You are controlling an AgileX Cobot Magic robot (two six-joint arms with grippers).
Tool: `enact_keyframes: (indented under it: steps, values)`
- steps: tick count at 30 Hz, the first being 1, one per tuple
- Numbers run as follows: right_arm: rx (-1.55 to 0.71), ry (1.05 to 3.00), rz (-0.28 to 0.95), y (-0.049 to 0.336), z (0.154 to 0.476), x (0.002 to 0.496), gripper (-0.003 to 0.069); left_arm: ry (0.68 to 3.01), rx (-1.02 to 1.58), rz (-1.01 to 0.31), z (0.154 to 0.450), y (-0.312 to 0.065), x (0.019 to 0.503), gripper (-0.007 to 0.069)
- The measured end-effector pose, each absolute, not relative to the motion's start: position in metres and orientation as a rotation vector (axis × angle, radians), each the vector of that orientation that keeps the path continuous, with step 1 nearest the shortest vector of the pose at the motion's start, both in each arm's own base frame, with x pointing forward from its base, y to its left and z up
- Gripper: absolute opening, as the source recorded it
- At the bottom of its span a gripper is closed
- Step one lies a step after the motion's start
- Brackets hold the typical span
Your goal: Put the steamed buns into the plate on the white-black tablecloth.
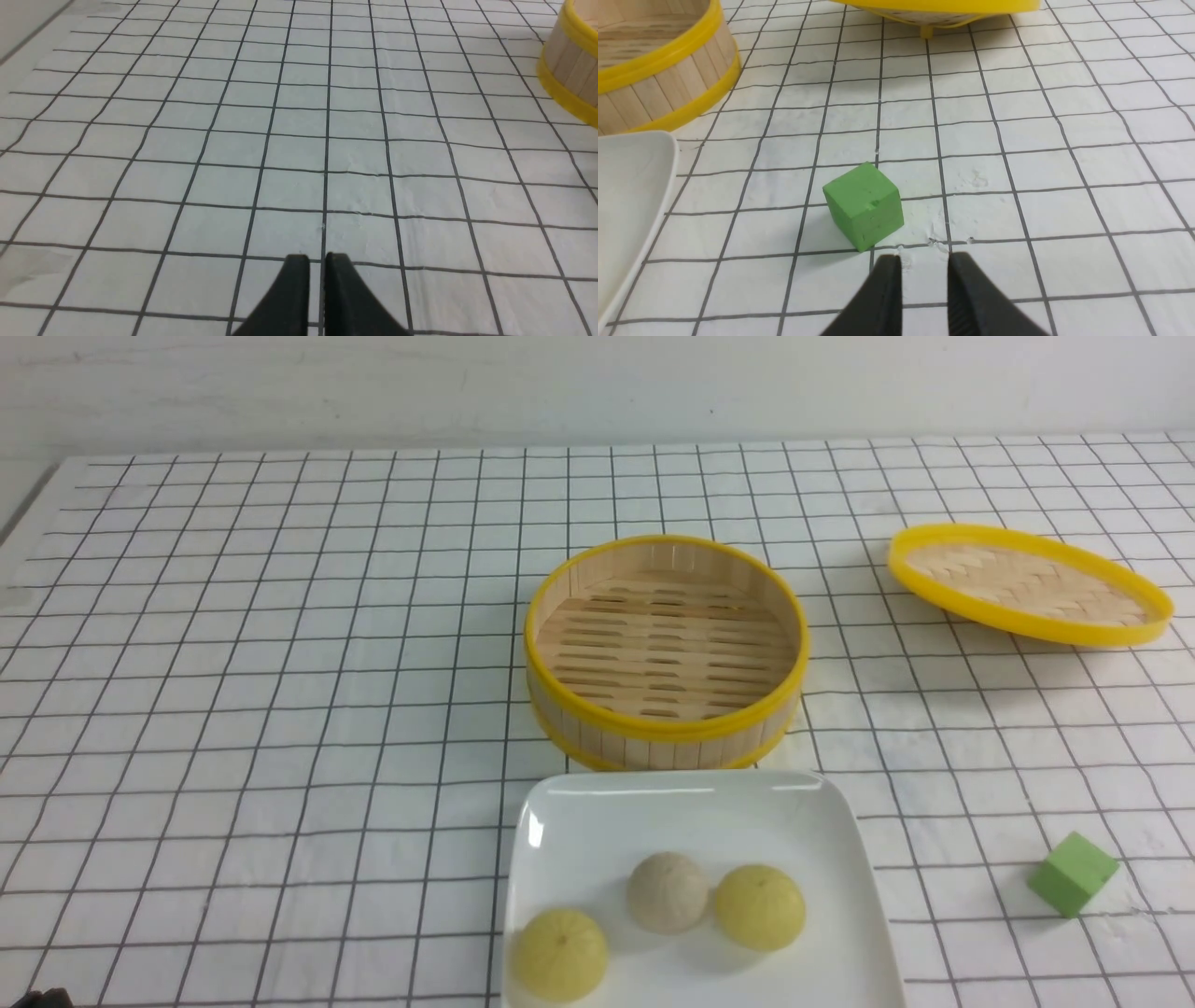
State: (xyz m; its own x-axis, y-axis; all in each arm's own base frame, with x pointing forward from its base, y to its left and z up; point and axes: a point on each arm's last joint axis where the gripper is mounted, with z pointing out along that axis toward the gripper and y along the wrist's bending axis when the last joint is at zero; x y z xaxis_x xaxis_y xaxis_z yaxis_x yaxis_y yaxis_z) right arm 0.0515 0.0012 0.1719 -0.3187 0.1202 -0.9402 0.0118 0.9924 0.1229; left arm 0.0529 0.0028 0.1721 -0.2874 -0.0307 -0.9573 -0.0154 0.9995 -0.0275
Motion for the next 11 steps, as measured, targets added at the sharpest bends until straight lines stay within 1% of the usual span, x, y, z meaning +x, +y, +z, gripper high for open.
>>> enact_keyframes:
  steps: [11]
  values:
    - [0.095,1.893,0.109,0.0012,0.1719,0.0515,0.0187,1.862,-0.032,-0.013,0.1722,0.0029,0.0529,0.009]
